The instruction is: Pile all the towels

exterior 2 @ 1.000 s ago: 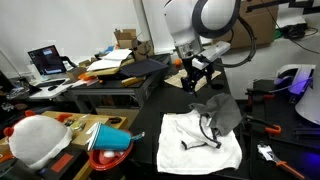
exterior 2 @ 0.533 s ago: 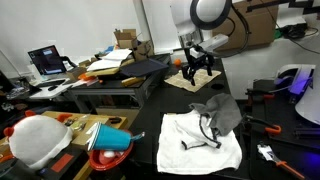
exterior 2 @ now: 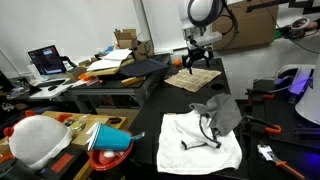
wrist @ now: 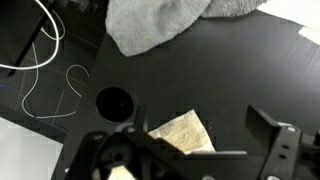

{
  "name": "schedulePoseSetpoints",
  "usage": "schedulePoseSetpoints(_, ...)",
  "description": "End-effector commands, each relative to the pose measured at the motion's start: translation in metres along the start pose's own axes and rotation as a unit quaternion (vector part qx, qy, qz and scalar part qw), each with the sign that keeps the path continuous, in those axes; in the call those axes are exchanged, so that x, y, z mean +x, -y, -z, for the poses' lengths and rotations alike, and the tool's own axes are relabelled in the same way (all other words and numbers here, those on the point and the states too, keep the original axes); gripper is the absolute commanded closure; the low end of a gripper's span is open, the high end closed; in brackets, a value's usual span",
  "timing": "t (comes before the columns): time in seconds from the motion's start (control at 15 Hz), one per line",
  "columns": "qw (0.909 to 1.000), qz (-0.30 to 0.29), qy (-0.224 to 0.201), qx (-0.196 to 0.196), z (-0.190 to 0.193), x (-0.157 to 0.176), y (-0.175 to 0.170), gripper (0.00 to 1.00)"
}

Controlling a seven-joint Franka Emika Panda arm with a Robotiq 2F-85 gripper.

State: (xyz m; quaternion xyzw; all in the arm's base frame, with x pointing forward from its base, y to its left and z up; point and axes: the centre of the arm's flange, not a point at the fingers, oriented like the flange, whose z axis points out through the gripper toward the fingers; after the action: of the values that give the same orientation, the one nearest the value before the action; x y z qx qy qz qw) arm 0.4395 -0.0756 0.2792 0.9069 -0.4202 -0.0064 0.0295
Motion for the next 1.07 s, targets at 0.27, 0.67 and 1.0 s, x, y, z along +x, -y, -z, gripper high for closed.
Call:
schedulePoseSetpoints(0.27,0.9961,-0.083,-0.03,-0.004,-0.046,0.107,0.005,0.0)
schedulePoseSetpoints(0.67,0.9928,-0.113,-0.029,-0.025,-0.089,0.166,0.016,0.0)
schedulePoseSetpoints(1.0,0.9899,-0.132,-0.033,-0.039,-0.12,0.203,0.022,0.0)
